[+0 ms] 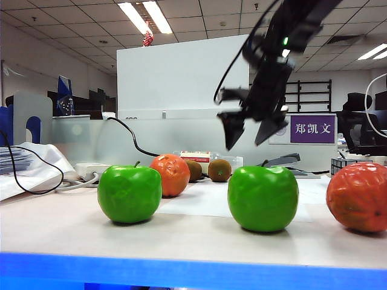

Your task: Put the same fruits together.

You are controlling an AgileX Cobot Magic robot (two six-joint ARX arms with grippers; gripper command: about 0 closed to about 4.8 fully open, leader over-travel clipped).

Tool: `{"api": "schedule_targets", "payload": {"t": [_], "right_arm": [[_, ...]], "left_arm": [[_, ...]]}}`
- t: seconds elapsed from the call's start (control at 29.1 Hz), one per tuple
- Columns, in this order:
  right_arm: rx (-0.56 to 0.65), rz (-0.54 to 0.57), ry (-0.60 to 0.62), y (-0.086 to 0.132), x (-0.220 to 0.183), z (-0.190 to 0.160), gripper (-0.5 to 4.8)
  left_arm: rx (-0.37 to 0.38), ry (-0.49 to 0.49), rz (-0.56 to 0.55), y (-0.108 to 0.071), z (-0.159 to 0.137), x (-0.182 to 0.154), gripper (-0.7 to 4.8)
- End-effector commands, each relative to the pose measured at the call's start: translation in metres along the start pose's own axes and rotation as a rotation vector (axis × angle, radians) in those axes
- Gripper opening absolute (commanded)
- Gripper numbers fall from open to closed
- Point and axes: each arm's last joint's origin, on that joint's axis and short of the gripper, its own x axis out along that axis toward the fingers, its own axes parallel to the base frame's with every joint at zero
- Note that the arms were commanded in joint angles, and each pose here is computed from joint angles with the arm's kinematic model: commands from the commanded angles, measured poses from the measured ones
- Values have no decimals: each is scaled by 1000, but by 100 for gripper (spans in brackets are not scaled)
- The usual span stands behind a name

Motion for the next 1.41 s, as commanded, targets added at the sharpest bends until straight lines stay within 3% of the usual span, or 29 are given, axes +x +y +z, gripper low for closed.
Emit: {"api": "schedule_targets", "payload": {"t": [0.03,0.14,0.31,0.41,0.58,0.86,0.96,1.03,1.2,1.41], "right_arm": [[8,-25,-11,-1,-50,11,479],[28,-34,83,4,-107,7,479],[63,-9,237,11,-168,-10,479],[68,-75,338,13,-201,-23,479],[151,-80,300,19,-245,-40,479],[235,39,306,33,-265,-71,479],[242,81,365,43,-258,-88,479],[226,83,395,48,-253,-93,479],[185,69,476,65,-238,-106,479],[214,21,511,66,-232,-112,479]], "left_arm": [[16,-6,-8,-1,1,0,184],[16,-6,-10,-1,1,0,184],[20,-7,-16,-1,2,0,195],[34,-17,-23,-2,3,0,220],[46,-5,-78,-6,3,2,220],[66,43,-257,-15,2,5,209],[106,60,-337,-22,0,8,50],[113,72,-367,-24,-1,10,-6],[175,66,-371,-25,-3,11,-6],[200,74,-324,-23,-6,11,-6]]}}
